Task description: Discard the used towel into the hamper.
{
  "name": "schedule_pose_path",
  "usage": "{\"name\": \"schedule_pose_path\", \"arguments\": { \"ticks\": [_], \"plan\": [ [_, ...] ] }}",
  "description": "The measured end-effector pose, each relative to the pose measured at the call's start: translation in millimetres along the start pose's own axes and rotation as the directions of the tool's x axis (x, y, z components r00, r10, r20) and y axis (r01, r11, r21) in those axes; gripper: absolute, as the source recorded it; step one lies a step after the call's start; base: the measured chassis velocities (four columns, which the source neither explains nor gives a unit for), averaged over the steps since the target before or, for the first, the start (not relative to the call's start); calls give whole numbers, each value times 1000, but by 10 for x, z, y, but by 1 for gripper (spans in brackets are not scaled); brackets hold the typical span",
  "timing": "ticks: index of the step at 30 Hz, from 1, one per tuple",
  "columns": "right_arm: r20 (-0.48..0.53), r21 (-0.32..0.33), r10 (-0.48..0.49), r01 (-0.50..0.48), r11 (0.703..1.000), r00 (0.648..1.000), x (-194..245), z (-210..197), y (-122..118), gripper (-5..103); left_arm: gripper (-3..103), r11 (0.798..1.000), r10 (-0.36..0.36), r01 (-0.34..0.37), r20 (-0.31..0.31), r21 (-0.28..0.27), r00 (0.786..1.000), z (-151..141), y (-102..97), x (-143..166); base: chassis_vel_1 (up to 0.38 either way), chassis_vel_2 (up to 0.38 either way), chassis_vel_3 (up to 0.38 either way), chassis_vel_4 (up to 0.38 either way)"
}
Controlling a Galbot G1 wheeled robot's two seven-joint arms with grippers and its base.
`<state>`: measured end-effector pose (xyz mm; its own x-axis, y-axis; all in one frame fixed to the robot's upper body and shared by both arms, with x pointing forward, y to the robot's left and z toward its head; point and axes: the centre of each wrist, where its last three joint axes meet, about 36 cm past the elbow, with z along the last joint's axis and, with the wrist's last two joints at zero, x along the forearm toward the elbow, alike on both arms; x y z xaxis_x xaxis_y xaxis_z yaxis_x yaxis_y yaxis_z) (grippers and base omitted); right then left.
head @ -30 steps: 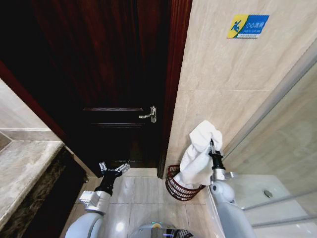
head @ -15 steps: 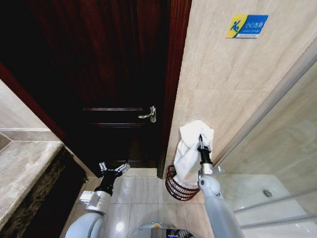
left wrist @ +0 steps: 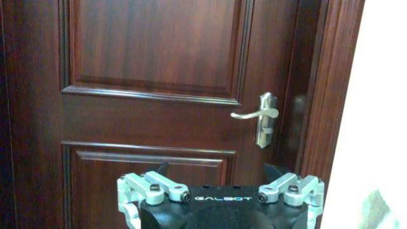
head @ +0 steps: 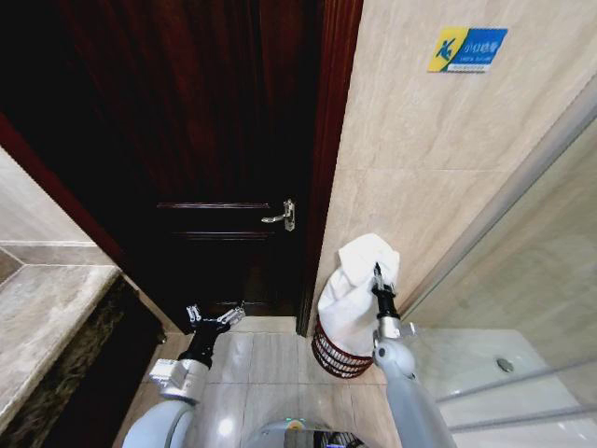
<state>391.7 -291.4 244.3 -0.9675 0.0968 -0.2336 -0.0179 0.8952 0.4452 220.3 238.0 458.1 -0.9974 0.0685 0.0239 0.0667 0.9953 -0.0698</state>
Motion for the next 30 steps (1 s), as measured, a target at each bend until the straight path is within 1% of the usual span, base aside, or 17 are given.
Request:
{"name": "schedule_pose_path", "arguments": {
  "ticks": [1, 4, 5, 7, 11, 14, 17, 18, 21, 22, 25, 27, 30],
  "plan": [
    [0, 0, 0, 0, 1000, 1000, 0, 0, 0, 20, 100, 1000, 0, 0, 0, 0, 1000, 0, 0, 0, 0, 0, 0, 0],
    [-26, 28, 20, -19, 999, 999, 108, 126, -224, 20, 100, 1000, 0, 0, 0, 0, 1000, 0, 0, 0, 0, 0, 0, 0],
    [-26, 28, 20, -19, 999, 999, 108, 126, -224, 20, 100, 1000, 0, 0, 0, 0, 1000, 0, 0, 0, 0, 0, 0, 0],
    [-43, 40, 33, -32, 999, 999, 161, 207, -327, 20, 100, 1000, 0, 0, 0, 0, 1000, 0, 0, 0, 0, 0, 0, 0],
    [-59, 60, 50, -46, 997, 997, 217, 325, -423, 20, 100, 1000, 0, 0, 0, 0, 1000, 0, 0, 0, 0, 0, 0, 0],
    [-69, 63, 54, -50, 997, 996, 244, 384, -437, 20, 100, 1000, 0, 0, 0, 0, 1000, 0, 0, 0, 0, 0, 0, 0],
    [-88, 40, 39, -35, 999, 995, 288, 518, -300, 20, 100, 1000, 0, 0, 0, 0, 1000, 0, 0, 0, 0, 0, 0, 0],
    [-88, 40, 39, -35, 999, 995, 288, 518, -300, 20, 100, 1000, 0, 0, 0, 0, 1000, 0, 0, 0, 0, 0, 0, 0],
    [-116, -5, 17, -18, 1000, 993, 336, 675, -67, 20, 100, 1000, 0, 0, 0, 0, 1000, 0, 0, 0, 0, 0, 0, 0],
    [-116, -5, 17, -18, 1000, 993, 336, 675, -67, 20, 100, 1000, 0, 0, 0, 0, 1000, 0, 0, 0, 0, 0, 0, 0],
    [-142, -34, 3, -8, 999, 990, 403, 806, 118, 20, 100, 1000, 0, 0, 0, 0, 1000, 0, 0, 0, 0, 0, 0, 0],
    [-152, -36, 6, -11, 999, 988, 439, 838, 132, 20, 100, 1000, 0, 0, 0, 0, 1000, 0, 0, 0, 0, 0, 0, 0],
    [-179, -24, 25, -30, 999, 984, 535, 905, 79, 20, 100, 1000, 0, 0, 0, 0, 1000, 0, 0, 0, 0, 0, 0, 0]
  ]
}}
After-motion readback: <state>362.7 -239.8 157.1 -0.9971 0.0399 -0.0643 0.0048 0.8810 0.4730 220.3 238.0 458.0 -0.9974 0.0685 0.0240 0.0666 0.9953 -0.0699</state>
